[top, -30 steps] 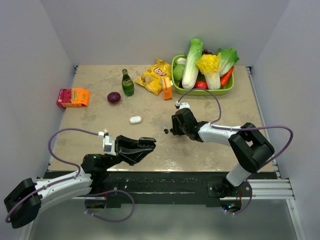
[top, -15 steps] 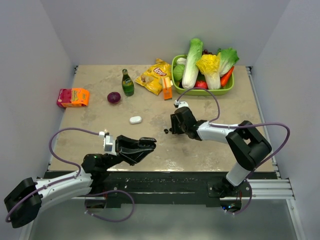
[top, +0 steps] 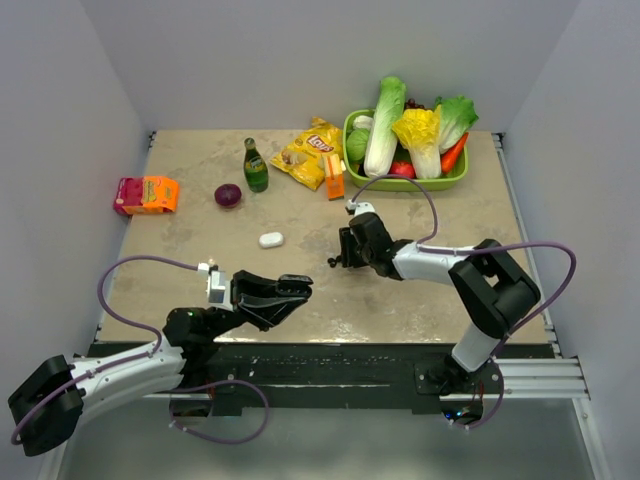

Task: Insert the wireless bluetooth earbuds into the charging case
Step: Adjust the earbud at the center of the board.

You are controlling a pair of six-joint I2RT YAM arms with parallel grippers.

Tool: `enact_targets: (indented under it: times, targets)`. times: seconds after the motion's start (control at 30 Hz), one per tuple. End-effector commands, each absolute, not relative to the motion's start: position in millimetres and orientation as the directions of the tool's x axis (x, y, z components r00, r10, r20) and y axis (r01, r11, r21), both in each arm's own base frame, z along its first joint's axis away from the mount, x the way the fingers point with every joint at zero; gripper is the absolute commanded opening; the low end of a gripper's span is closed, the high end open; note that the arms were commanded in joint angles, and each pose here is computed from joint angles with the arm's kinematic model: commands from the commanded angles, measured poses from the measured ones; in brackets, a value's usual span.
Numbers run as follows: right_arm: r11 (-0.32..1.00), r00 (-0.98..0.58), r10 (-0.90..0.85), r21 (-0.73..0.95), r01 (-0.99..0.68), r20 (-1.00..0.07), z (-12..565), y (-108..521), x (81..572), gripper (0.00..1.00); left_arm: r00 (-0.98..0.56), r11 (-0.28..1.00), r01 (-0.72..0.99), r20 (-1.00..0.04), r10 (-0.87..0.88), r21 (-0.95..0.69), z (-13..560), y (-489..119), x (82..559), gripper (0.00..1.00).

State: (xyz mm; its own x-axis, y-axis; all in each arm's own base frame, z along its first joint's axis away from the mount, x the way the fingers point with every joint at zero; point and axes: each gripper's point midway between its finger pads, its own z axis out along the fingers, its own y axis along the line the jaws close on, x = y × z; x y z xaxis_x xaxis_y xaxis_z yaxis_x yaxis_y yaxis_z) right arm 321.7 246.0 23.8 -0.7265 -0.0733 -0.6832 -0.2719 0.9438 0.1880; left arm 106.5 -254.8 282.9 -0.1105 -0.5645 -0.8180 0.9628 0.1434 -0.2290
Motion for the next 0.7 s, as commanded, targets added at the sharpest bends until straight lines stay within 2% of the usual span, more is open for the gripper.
enact_targets:
  times: [0.0,0.4,0.67]
  targets:
    - [0.924,-0.721,-0.054,0.239,-0.298,-0.69,33,254,314,0.47,-0.184,0.172,0.94,-0.862,-0.473,-0.295,208,-245,99,0.0]
    - [0.948,-0.691,-0.006,0.215,-0.233,-0.723,53,233,310,0.52,-0.19,0.164,0.941,-0.86,-0.473,-0.297,209,-246,98,0.0]
    - [0.944,-0.721,-0.047,0.205,-0.258,-0.691,35,238,308,0.43,-0.193,0.158,0.941,-0.86,-0.472,-0.298,209,-248,97,0.0]
